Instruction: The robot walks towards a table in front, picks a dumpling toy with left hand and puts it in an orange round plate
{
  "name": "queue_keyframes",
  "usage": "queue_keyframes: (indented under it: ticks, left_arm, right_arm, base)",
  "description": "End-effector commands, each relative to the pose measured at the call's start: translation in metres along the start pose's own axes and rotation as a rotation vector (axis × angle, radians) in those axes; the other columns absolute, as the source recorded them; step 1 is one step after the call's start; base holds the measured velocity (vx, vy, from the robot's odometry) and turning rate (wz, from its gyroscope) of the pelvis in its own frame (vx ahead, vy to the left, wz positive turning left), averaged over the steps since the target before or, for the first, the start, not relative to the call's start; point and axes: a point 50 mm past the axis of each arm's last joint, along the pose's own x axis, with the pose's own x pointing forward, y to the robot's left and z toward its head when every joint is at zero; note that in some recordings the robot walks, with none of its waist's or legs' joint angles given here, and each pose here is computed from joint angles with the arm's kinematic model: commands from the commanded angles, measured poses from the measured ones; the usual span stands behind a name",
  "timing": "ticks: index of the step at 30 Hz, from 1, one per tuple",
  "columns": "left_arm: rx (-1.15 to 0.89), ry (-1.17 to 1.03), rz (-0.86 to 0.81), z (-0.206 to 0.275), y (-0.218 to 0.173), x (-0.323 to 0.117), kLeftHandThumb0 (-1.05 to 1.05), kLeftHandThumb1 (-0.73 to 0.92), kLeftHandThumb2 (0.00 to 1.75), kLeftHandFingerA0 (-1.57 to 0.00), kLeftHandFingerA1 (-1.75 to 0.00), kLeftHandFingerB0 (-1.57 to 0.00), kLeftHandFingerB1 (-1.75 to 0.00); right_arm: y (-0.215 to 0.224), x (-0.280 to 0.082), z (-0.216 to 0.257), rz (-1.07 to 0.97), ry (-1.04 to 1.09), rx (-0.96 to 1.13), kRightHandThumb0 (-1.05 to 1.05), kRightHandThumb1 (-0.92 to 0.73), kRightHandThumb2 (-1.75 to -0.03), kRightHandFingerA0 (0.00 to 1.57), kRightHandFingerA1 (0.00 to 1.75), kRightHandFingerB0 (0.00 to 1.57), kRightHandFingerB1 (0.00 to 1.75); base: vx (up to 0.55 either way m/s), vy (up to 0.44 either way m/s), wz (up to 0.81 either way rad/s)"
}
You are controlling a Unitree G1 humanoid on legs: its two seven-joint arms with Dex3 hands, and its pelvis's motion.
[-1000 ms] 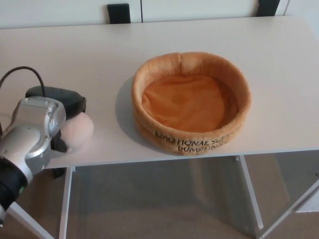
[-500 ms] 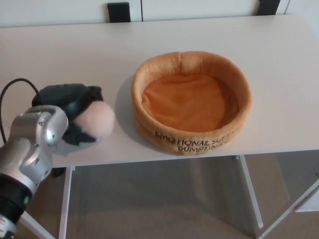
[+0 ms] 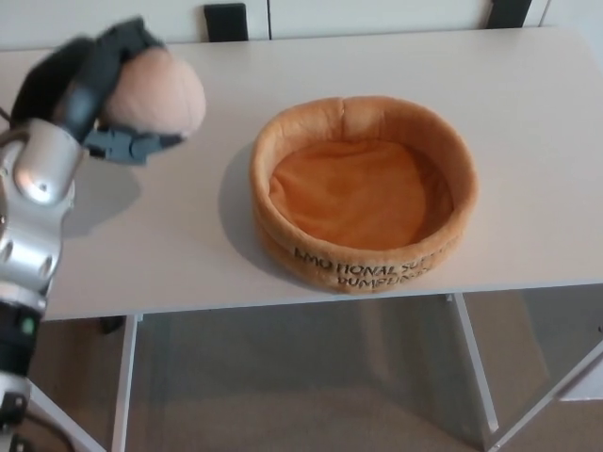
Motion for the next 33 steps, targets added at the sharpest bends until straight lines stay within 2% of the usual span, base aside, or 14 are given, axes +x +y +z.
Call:
queue_keyframes:
  ticks: [1, 4, 5, 12, 13, 16, 18, 25, 28, 29, 30, 31, 32, 33]
  left_arm:
    - [-0.038, -0.163, 0.102, 0.050, 0.034, 0.020, -0.30, 0.79, 0.62, -0.75, -1.75, -0.59, -1.53]
    - [-0.028, -0.202, 0.099, 0.064, 0.035, 0.023, -0.32, 0.78, 0.62, -0.76, -1.75, -0.59, -1.55]
    - [0.009, -0.230, 0.092, 0.078, 0.029, 0.026, -0.42, 0.59, 0.91, -1.05, -1.37, -0.76, -1.18]
    - [0.097, -0.289, 0.020, 0.114, -0.002, 0.032, -0.43, 0.59, 0.88, -1.04, -1.39, -0.71, -1.16]
    - [0.098, -0.305, -0.008, 0.123, -0.015, 0.035, -0.31, 0.73, 0.65, -0.76, -1.56, -0.77, -1.00]
    - [0.126, -0.302, -0.066, 0.131, -0.037, 0.037, -0.30, 0.73, 0.61, -0.74, -1.69, -0.64, -1.37]
    - [0.164, -0.321, -0.108, 0.132, -0.052, 0.035, -0.43, 0.56, 0.92, -1.06, -1.35, -0.83, -1.21]
    - [0.217, -0.270, -0.290, 0.117, -0.100, 0.024, -0.45, 0.60, 0.94, -1.08, -1.37, -0.78, -1.20]
    - [0.273, -0.233, -0.337, 0.108, -0.109, 0.023, -0.35, 0.79, 0.61, -0.75, -1.75, -0.49, -1.63]
    - [0.310, -0.210, -0.359, 0.101, -0.114, 0.023, -0.42, 0.57, 0.91, -1.07, -1.37, -0.75, -1.18]
    - [0.324, -0.201, -0.368, 0.099, -0.116, 0.023, -0.42, 0.57, 0.91, -1.07, -1.37, -0.75, -1.18]
    - [0.300, -0.177, -0.404, 0.095, -0.117, 0.023, -0.24, 0.73, 0.58, -0.65, -1.66, -0.53, -1.33]
    - [0.302, -0.164, -0.421, 0.094, -0.116, 0.024, -0.31, 0.63, 0.58, -0.56, -0.94, -0.60, -0.73]
    - [0.307, -0.151, -0.437, 0.094, -0.114, 0.026, -0.31, 0.63, 0.58, -0.56, -0.94, -0.60, -0.73]
  right_arm:
    - [-0.009, -0.001, -0.003, -0.014, 0.012, 0.014, -0.41, -0.67, -0.60, 0.55, 0.44, 0.48, 0.38]
    - [-0.008, -0.002, -0.003, -0.009, 0.012, 0.012, -0.40, -0.67, -0.60, 0.54, 0.44, 0.46, 0.38]
    - [-0.009, -0.002, -0.004, -0.013, 0.017, 0.012, -0.40, -0.67, -0.60, 0.56, 0.44, 0.46, 0.38]
    - [-0.008, -0.002, -0.006, -0.007, 0.025, -0.008, -0.40, -0.69, -0.61, 0.55, 0.43, 0.49, 0.38]
    - [-0.009, -0.002, -0.005, -0.019, 0.019, -0.019, -0.41, -0.69, -0.61, 0.58, 0.44, 0.49, 0.38]
    - [-0.008, -0.002, -0.003, -0.015, 0.010, -0.013, -0.41, -0.70, -0.61, 0.59, 0.45, 0.52, 0.40]
    - [-0.007, -0.001, -0.002, -0.008, 0.003, -0.002, -0.40, -0.68, -0.60, 0.56, 0.45, 0.50, 0.40]
    - [-0.008, 0.000, 0.001, -0.004, 0.006, -0.001, -0.39, -0.68, -0.60, 0.55, 0.43, 0.47, 0.38]
    - [-0.009, 0.000, 0.002, -0.008, 0.003, -0.002, -0.38, -0.68, -0.60, 0.55, 0.44, 0.47, 0.38]
    - [-0.009, 0.000, 0.002, -0.008, 0.000, 0.000, -0.37, -0.68, -0.60, 0.55, 0.44, 0.46, 0.38]
    - [-0.009, 0.000, 0.002, -0.008, -0.001, 0.001, -0.37, -0.68, -0.60, 0.55, 0.44, 0.46, 0.38]
    - [-0.008, 0.000, 0.002, -0.013, 0.010, 0.002, -0.37, -0.68, -0.60, 0.56, 0.44, 0.46, 0.38]
    - [-0.009, 0.000, 0.003, -0.016, 0.008, 0.000, -0.38, -0.68, -0.60, 0.56, 0.43, 0.47, 0.38]
    - [-0.010, 0.001, 0.005, -0.018, 0.003, -0.003, -0.38, -0.68, -0.60, 0.56, 0.43, 0.47, 0.38]
  base:
    - [0.00, 0.000, 0.00]
    - [0.00, 0.000, 0.00]
    - [0.00, 0.000, 0.00]
    - [0.00, 0.000, 0.00]
    - [0.00, 0.000, 0.00]
    - [0.00, 0.000, 0.00]
    - [0.00, 0.000, 0.00]
    - [0.00, 0.000, 0.00]
    - [0.00, 0.000, 0.00]
    - [0.00, 0.000, 0.00]
    - [0.00, 0.000, 0.00]
    - [0.00, 0.000, 0.00]
    - [0.00, 0.000, 0.00]
    - [0.00, 0.000, 0.00]
